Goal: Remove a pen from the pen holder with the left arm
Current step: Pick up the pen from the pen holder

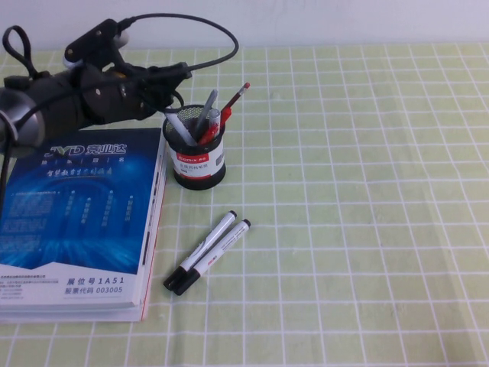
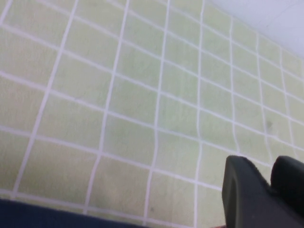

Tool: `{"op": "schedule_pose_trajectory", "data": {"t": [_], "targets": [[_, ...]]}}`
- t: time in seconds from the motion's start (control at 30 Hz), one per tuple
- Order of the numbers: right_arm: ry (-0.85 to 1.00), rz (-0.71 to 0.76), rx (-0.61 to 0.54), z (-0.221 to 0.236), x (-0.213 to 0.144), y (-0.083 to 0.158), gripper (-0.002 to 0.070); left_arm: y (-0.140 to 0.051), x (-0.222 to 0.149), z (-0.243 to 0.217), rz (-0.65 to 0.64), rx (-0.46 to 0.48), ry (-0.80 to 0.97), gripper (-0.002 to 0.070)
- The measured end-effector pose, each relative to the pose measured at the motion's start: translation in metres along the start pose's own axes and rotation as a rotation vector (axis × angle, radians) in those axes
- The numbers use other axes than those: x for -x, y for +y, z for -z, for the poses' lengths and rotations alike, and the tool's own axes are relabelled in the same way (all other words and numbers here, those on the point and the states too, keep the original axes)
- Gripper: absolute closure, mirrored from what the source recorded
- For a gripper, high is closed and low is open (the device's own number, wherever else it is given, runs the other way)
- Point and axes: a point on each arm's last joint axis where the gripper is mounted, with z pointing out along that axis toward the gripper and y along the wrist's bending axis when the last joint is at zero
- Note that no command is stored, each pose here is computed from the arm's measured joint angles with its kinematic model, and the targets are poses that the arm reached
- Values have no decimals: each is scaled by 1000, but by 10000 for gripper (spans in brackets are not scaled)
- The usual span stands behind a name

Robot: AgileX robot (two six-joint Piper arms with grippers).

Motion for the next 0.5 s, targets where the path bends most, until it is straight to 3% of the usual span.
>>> {"op": "schedule_pose_trajectory", "data": {"t": [0.5], "targets": [[0, 0, 0, 0, 0, 0, 691, -38, 44, 103, -248, -73, -69, 590]]}}
